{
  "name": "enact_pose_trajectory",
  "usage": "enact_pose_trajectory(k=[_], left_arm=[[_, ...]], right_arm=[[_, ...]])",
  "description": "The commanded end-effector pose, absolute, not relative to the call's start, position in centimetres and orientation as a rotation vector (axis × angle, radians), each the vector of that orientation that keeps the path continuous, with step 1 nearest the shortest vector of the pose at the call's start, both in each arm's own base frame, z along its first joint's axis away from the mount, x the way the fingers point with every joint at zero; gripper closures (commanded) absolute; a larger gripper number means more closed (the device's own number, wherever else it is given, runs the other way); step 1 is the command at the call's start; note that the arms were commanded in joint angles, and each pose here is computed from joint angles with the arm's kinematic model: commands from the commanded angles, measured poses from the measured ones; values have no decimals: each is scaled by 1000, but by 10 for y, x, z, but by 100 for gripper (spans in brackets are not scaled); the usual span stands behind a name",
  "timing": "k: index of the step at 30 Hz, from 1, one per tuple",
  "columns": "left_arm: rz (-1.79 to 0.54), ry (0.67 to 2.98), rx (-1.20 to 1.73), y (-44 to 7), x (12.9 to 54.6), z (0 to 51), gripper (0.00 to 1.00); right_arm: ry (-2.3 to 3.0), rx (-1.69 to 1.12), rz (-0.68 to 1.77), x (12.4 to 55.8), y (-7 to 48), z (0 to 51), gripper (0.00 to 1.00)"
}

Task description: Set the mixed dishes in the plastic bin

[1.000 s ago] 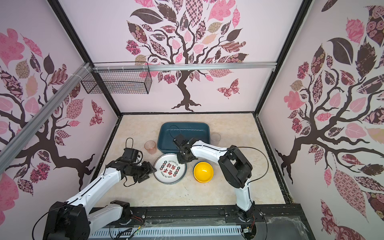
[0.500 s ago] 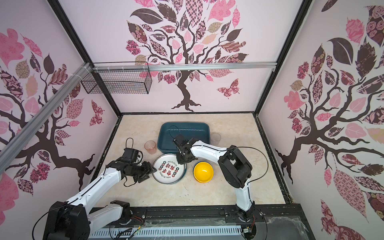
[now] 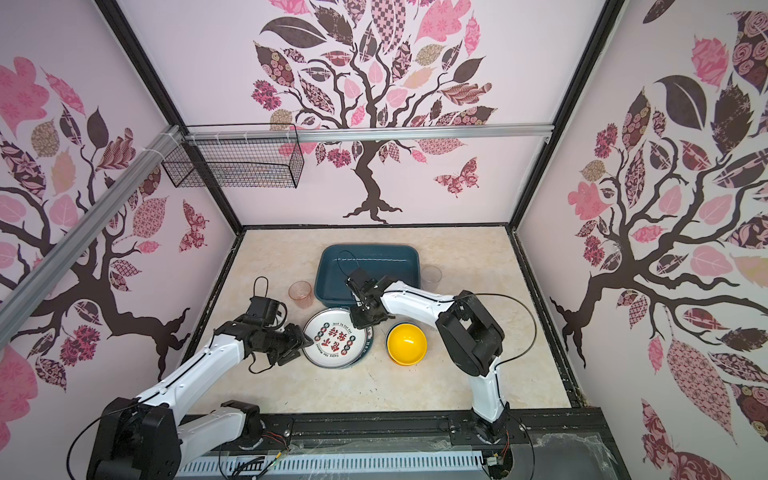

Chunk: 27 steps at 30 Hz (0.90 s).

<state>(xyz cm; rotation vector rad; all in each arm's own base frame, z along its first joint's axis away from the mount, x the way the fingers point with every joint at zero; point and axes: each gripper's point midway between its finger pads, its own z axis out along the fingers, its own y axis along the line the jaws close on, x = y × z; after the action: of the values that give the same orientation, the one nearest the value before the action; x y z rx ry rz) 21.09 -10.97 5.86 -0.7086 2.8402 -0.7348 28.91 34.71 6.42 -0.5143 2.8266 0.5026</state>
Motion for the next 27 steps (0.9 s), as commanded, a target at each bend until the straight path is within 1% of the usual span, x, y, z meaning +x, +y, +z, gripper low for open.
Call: enact_pose_trajectory(k=[1,6,8,13,15,17,19,24,26,27], left_arm=[[-718,2855,-721,-108,206,49,45],[-723,2856,-719,-109,206,46,50],[-731,2859,-716,-111,206,45,59],[-720,2865,-723,-110,206,42,63],[-718,2869,-723,-110,206,40,67],[-716,2872,-723,-110,206,39,69],[-712,2875,-725,-109,206,39,75],[-699,2873,-725,-108,206,39,76],[-688,2877,-731,-107,205,38,81],[-684,2877,-735,-106,205,38,81]], right_arm=[[2863,-559,527,281,354,49,76],[2874,-557,543,279,355,45,76],[2876,-557,541,278,354,44,76],[2885,-557,544,277,354,40,76],[2887,-555,545,277,355,38,76],[2890,-556,550,275,355,37,76],[2894,-554,548,275,354,36,76],[2886,-554,558,276,355,38,75],[2870,-553,561,277,355,45,74],[2862,-553,562,278,356,48,73]])
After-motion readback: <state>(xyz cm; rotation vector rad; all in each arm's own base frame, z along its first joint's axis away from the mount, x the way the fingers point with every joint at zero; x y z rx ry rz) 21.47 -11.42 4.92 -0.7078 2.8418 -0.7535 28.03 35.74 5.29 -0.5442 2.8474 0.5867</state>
